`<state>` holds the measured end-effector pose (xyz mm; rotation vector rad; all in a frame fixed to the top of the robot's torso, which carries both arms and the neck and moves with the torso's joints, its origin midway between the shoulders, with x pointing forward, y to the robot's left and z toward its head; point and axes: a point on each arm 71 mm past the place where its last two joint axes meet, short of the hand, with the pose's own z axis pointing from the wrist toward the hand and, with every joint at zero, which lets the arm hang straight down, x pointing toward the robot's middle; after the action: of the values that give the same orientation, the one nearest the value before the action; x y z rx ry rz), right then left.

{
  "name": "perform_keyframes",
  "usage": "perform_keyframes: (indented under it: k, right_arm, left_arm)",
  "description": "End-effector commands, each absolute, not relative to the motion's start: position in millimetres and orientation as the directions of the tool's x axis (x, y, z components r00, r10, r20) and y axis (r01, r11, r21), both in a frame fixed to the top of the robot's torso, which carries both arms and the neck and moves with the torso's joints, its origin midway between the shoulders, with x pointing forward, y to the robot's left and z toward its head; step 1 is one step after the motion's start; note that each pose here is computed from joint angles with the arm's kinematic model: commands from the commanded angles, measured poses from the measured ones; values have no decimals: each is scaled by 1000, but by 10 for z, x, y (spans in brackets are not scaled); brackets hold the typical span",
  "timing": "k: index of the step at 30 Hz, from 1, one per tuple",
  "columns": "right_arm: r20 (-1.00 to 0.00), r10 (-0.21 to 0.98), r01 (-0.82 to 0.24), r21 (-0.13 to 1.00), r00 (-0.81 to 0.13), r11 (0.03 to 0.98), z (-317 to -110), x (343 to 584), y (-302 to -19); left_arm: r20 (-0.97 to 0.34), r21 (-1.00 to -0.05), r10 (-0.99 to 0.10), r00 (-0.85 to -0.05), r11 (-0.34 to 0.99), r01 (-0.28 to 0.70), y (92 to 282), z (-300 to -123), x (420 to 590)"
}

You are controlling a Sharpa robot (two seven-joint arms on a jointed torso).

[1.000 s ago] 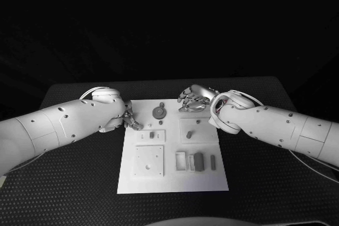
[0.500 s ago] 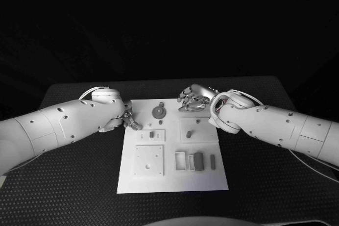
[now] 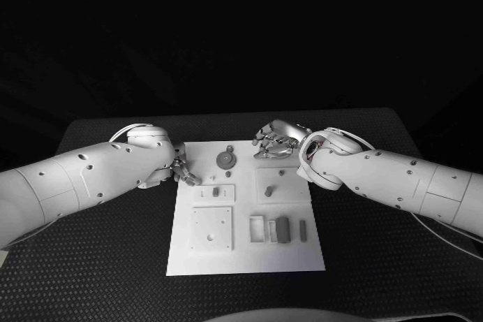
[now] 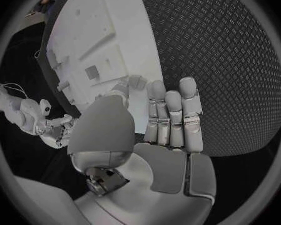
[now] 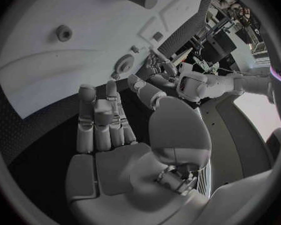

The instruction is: Assemble the parts on the task board

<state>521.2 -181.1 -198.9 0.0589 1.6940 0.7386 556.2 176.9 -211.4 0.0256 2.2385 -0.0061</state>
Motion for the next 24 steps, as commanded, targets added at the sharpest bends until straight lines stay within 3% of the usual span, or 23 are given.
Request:
perform_keyframes:
  k: [1,24]
  right_arm:
    - [-865,415,-351,496,-281,794,-1998,5206,-1806]
    - [-864,414,-350,496,-285,794,-2011,5201,-1808]
  left_arm:
    - [-770,5,12,-637,1000,12,1803,-2179,5540]
    - [-762,2,15,-648,1000,21,1820,-2186,5519]
